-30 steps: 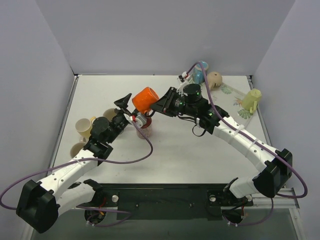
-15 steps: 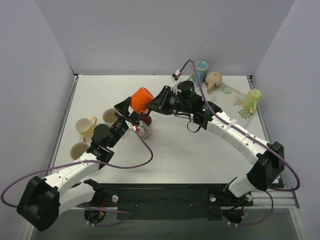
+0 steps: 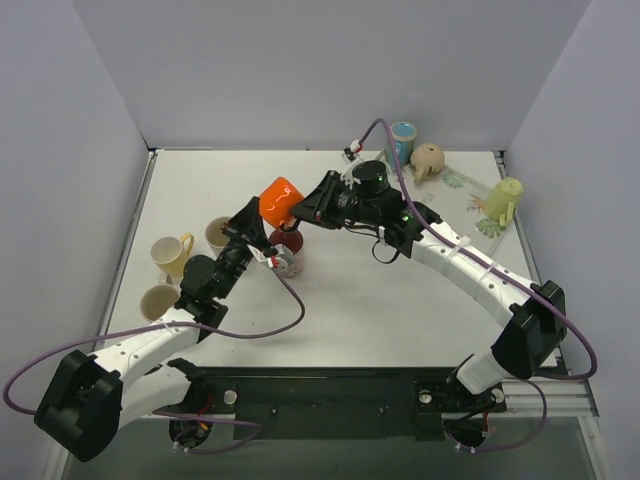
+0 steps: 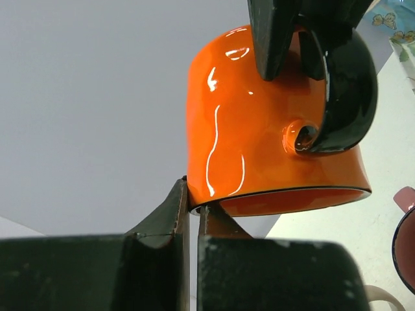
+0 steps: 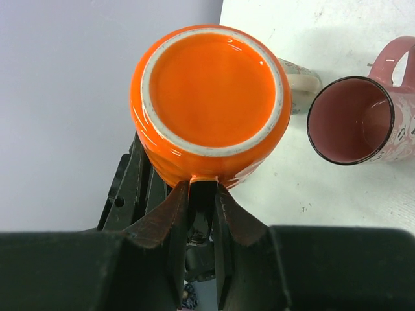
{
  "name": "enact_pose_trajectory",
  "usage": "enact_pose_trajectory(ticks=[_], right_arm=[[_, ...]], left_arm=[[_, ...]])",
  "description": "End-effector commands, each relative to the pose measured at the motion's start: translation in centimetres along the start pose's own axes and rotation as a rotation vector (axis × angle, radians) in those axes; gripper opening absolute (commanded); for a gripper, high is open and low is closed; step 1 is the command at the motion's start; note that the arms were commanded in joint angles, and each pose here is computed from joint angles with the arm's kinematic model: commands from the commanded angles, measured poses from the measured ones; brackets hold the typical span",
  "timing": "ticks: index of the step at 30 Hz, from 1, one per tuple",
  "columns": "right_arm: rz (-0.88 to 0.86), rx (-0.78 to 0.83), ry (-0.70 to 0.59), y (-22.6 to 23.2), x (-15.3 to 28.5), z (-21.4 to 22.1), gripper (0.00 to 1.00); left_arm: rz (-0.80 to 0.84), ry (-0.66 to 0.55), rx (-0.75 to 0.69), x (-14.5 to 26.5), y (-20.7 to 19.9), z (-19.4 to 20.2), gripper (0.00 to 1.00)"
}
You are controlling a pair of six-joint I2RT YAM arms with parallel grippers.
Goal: Turn the mug right side up
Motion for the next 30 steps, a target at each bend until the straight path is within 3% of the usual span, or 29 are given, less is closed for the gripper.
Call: enact_pose_trajectory(ticks=[1, 2, 4, 6, 7, 13, 19, 22, 25, 30], right_arm=[[-0.13, 0.082, 0.055, 2.9, 0.0, 1.6, 0.0], [-0.103, 0.088, 0.032, 2.5, 0.0, 1.3, 0.0], [-0.066, 0.119, 0.007, 2.5, 0.6, 0.9, 0.11], [-0.053, 0.141, -0.016, 2.6, 1.2, 0.8, 0.29], [-0.032, 0.145, -0.015, 2.4, 1.7, 0.9, 0.51], [-0.003, 0.232, -0.069, 3.1, 4.4, 0.4, 0.83], [0.13, 0.384, -0.241, 3.4, 10.3, -1.2, 0.91], [0.292, 0.505, -0.422, 2.1, 14.5, -3.0, 0.92], [0.465, 0.606, -0.587, -0.6, 17.2, -4.6, 0.93], [0.579, 0.709, -0.708, -3.0, 19.9, -5.3, 0.94]], left_arm=[[-0.137, -0.143, 0.056, -0.2, 3.1, -2.7, 0.0], [-0.138, -0.137, 0.079, -0.1, 3.2, -2.7, 0.0], [-0.114, -0.095, 0.131, -0.1, 3.3, -2.5, 0.0], [-0.089, -0.053, 0.192, -0.4, 4.2, -2.5, 0.0], [-0.054, 0.007, 0.237, -0.4, 3.9, -2.1, 0.0], [0.154, 0.144, 0.424, -0.4, 4.6, -2.4, 0.0], [0.473, 0.34, 0.54, 2.7, 6.5, -3.2, 0.0], [0.712, 0.461, 0.562, 6.5, 6.6, -3.3, 0.0], [0.932, 0.579, 0.586, 9.7, 5.0, -2.6, 0.0], [1.251, 0.822, 0.625, 15.2, 1.3, 1.4, 0.0]])
Point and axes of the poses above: each gripper's point midway between its finger pads, its own x axis back along the fingers, its own y axis along the line the jaws close on, z = x × y, the point moved 7 cm from there along x, back along the fingers, and after that the axes turned 14 degrees about -x, right-handed, at the moved point
